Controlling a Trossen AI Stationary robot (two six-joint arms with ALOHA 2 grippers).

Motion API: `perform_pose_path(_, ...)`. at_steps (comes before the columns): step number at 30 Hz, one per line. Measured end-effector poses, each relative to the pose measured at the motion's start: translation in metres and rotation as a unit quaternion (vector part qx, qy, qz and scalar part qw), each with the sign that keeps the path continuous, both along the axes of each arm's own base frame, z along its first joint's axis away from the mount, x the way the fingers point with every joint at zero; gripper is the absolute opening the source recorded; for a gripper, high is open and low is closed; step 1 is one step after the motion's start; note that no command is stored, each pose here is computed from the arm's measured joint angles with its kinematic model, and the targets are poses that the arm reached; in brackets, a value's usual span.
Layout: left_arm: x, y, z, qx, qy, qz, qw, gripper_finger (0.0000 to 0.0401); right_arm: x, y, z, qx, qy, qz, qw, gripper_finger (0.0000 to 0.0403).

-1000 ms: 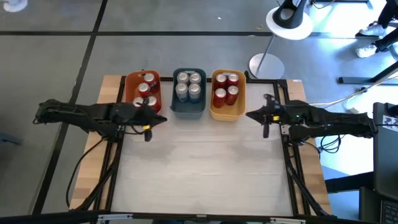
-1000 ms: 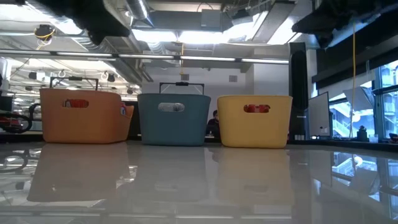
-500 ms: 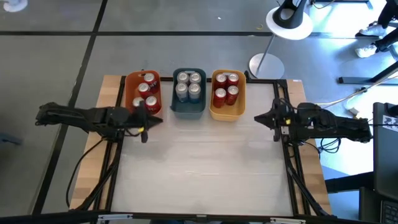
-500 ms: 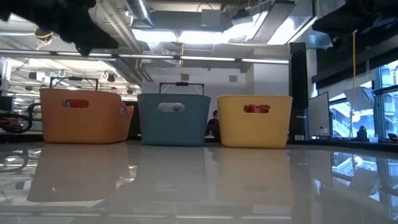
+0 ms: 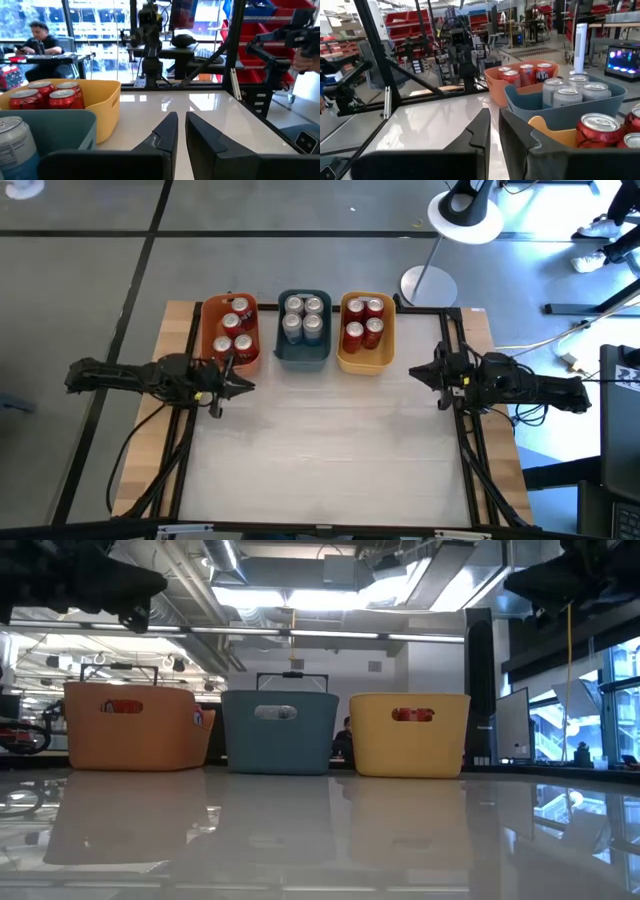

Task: Sort soda cans
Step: Return to Home Position

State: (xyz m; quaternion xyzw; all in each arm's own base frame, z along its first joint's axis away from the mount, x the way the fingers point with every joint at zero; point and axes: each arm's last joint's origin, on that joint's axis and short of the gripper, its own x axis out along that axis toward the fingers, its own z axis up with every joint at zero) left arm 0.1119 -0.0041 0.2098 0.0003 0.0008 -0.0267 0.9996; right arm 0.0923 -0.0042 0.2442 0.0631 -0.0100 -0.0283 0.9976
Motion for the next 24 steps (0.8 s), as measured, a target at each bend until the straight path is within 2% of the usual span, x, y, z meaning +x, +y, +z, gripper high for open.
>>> perform_pose_path(6, -0.008, 0.000, -0.014, -0.004, -0.020, 0.000, 1.000, 0.0029, -0.001, -0.001, -0.021, 0.015, -0.002, -0.014, 1.000, 0.0040)
perform_pose_path(12, -0.011, 0.000, -0.039, -0.030, -0.021, 0.000, 0.999, 0.0029, 0.001, -0.001, -0.041, 0.017, -0.024, -0.021, 0.999, 0.0040)
perform_pose_path(18, -0.015, 0.001, -0.042, -0.036, -0.011, 0.001, 0.999, 0.0029, 0.006, -0.002, -0.070, 0.027, -0.033, -0.038, 0.998, 0.0040)
perform_pose_path(24, -0.015, 0.001, -0.042, -0.025, -0.010, 0.009, 1.000, 0.0029, 0.005, -0.003, -0.073, 0.024, -0.016, -0.048, 0.998, 0.0040)
